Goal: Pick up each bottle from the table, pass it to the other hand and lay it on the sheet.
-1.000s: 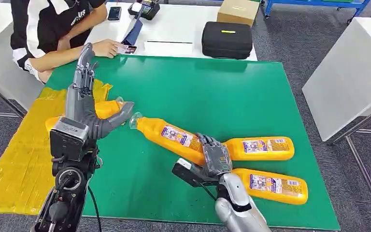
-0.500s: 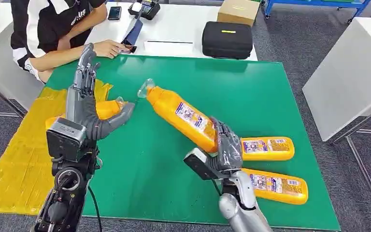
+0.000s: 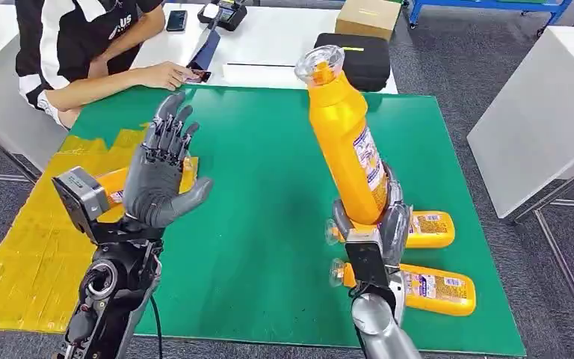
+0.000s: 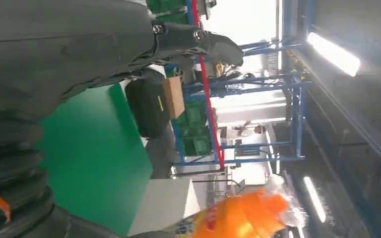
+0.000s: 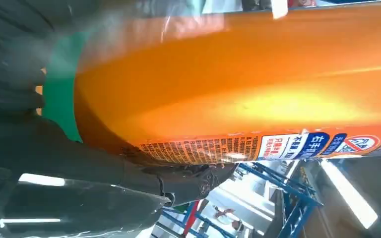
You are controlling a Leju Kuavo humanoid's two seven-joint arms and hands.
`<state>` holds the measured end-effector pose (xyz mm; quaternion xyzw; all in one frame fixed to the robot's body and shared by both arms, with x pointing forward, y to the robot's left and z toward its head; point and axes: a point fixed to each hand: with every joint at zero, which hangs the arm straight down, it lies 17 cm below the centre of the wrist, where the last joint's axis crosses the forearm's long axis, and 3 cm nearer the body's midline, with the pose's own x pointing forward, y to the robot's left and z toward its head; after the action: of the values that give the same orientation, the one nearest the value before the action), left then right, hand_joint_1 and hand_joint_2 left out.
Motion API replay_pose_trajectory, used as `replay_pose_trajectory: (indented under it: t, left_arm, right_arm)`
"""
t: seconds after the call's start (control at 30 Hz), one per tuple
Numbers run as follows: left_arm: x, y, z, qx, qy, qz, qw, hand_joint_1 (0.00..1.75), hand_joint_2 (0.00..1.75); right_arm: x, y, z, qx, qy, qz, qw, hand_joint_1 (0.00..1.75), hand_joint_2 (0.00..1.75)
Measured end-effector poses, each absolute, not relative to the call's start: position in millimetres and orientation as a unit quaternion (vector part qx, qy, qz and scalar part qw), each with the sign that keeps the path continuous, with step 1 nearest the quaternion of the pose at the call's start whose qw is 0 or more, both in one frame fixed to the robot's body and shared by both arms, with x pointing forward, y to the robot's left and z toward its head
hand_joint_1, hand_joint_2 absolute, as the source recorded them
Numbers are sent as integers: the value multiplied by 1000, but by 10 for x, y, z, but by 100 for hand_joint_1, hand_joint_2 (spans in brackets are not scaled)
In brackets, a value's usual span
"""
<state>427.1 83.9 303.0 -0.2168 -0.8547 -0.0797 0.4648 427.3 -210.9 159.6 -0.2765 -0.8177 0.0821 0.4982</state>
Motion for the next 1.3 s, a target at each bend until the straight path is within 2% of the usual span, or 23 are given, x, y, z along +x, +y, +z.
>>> replay_pose_trajectory:
  t: [0.33, 0.5, 1.0, 1.3]
  left_arm:
    - [4208, 676, 2888, -329, -800, -64, 498, 0, 175]
    - [4229, 679, 2824, -344, -787, -53, 510, 0, 175]
    - [4256, 596, 2855, -365, -778, -61, 507, 0, 175]
    - [4264, 541, 2866, -375, -774, -68, 506, 0, 175]
  right_arm:
    - [4235, -2087, 1725, -261, -832, 61, 486, 175, 175]
    - [4215, -1951, 1804, -250, -841, 71, 474, 175, 175]
    - [4216, -1076, 1943, -254, -847, 229, 406, 175, 175]
    - [4195, -785, 1748, -249, -825, 303, 406, 175, 175]
